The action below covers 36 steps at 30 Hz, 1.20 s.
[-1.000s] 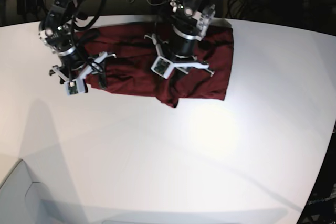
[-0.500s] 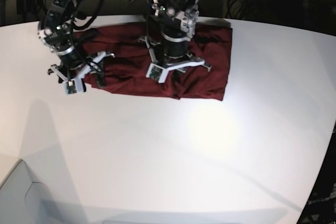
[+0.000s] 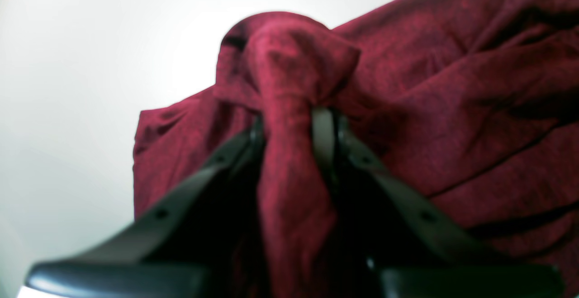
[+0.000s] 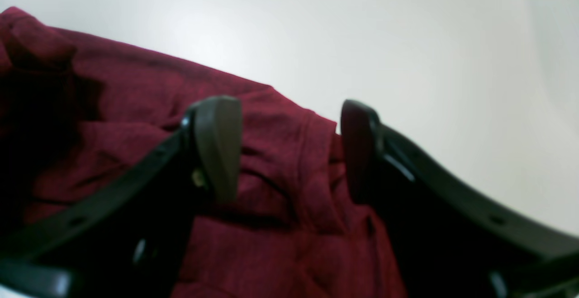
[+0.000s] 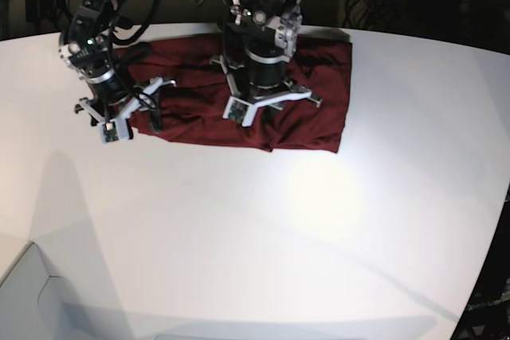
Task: Layout the t-shirt on the table in an organized manner, then fold the t-shirt properly
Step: 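Lower the folded end and press it flat with the left gripper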
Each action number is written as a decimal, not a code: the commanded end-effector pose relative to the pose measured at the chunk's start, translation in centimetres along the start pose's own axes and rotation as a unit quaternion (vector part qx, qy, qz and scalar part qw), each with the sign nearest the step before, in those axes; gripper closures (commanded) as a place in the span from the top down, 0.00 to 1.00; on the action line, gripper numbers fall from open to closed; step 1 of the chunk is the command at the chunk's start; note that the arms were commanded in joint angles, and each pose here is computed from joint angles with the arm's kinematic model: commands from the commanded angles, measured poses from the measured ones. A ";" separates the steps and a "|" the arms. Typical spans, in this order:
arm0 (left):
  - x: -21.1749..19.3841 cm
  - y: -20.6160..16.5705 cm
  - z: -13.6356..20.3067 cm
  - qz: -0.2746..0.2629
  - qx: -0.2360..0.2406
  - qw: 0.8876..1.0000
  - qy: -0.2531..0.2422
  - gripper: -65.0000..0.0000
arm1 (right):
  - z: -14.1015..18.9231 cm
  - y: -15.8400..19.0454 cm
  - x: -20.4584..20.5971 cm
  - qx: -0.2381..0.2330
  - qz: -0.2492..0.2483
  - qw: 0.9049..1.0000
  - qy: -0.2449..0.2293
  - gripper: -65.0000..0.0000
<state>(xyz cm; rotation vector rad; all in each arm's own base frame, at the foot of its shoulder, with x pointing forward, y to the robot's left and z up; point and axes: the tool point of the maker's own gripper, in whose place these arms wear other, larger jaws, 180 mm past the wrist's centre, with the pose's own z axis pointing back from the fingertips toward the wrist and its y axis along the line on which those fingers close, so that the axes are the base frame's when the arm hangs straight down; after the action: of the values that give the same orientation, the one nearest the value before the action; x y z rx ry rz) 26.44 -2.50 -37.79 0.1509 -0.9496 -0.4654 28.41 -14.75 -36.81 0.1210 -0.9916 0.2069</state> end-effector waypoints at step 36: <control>-1.5 8.1 0.4 0.107 0.082 0.991 0.012 0.20 | 0.2 0.1 1.3 0.002 0.000 1.000 -0.027 0.54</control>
<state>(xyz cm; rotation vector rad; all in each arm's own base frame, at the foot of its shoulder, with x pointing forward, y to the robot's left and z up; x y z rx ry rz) 27.32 5.67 -37.21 0.1968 -0.9244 -0.1908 28.28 -14.74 -36.91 0.1216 -0.9882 0.2063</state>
